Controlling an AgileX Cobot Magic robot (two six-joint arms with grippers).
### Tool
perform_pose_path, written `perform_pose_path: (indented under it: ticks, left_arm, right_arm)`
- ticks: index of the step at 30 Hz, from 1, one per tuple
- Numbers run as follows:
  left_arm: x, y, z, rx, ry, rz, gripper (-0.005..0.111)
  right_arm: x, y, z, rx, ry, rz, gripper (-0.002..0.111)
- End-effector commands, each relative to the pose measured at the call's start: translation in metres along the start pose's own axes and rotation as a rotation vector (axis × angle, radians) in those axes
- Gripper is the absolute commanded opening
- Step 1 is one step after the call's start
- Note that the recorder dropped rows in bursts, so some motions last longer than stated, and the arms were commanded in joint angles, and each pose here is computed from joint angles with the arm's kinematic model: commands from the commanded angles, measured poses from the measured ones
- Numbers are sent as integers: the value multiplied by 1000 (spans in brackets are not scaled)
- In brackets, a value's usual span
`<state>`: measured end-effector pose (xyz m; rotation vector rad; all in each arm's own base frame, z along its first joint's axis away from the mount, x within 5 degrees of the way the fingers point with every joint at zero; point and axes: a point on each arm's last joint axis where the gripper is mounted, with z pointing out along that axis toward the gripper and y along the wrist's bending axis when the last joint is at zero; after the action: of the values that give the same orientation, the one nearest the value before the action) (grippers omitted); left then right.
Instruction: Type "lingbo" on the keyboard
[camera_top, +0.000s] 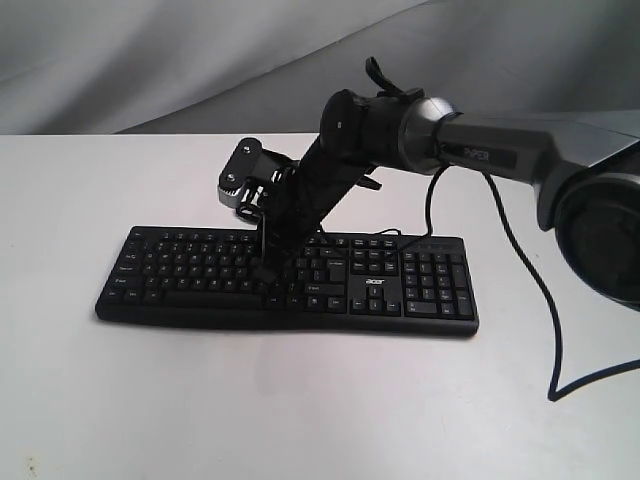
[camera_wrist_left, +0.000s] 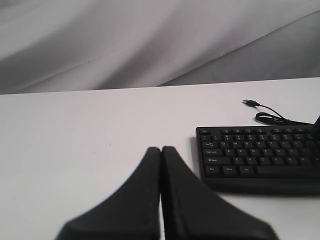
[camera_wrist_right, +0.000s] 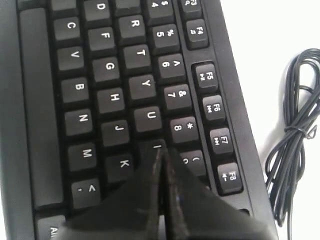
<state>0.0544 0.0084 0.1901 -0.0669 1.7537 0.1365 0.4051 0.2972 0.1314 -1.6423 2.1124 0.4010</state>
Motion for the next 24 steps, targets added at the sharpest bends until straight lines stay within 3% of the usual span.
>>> perform_pose_path:
  ticks: [1,24]
  left_arm:
    - [1,0,0,1,-6,-6,1]
    - [1,0,0,1,-6,-6,1]
  right_arm:
    - [2,-2,0,0,-3,10,0]
    - [7,-2,6,-8,21,10,0]
